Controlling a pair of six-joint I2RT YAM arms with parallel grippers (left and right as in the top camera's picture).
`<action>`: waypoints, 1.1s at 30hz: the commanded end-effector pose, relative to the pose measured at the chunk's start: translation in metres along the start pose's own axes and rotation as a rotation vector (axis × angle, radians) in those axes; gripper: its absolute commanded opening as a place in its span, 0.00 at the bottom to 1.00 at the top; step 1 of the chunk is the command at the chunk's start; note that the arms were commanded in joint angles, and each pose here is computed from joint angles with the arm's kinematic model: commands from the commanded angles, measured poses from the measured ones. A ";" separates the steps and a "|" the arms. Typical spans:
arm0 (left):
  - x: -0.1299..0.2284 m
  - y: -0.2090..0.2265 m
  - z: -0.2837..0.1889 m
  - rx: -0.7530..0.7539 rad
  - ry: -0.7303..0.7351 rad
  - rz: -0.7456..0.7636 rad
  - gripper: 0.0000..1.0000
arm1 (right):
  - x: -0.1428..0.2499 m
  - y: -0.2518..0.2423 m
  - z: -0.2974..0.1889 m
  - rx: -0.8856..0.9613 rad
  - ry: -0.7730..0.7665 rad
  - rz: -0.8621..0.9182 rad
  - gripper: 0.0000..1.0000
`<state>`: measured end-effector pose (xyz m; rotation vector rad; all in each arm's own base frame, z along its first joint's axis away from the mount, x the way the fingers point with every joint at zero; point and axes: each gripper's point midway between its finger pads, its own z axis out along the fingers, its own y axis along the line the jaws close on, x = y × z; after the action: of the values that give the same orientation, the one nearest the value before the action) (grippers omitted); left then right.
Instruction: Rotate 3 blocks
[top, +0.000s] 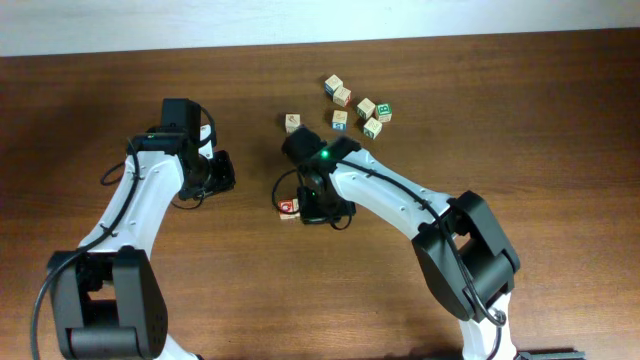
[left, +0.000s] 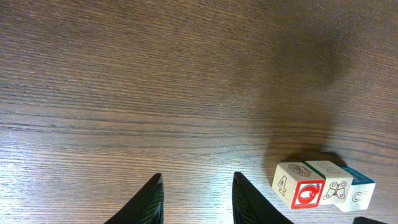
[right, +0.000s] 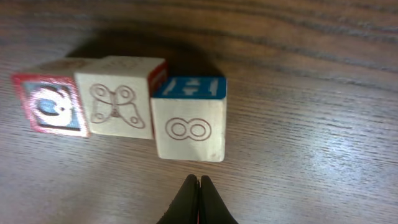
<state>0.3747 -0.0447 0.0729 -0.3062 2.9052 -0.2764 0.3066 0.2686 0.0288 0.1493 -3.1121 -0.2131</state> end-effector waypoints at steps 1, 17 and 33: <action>0.000 -0.002 -0.004 0.011 -0.009 0.004 0.34 | 0.003 -0.002 0.005 -0.002 0.013 0.014 0.04; 0.000 -0.002 -0.004 0.011 -0.009 0.004 0.33 | -0.003 0.000 0.020 -0.017 0.018 0.018 0.04; 0.003 -0.009 -0.003 0.015 -0.005 0.023 0.33 | -0.009 0.003 0.020 -0.031 -0.004 0.007 0.04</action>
<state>0.3738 -0.0517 0.0729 -0.2791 2.9095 -0.2799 0.3151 0.2772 0.0146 0.1486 -3.1218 -0.2639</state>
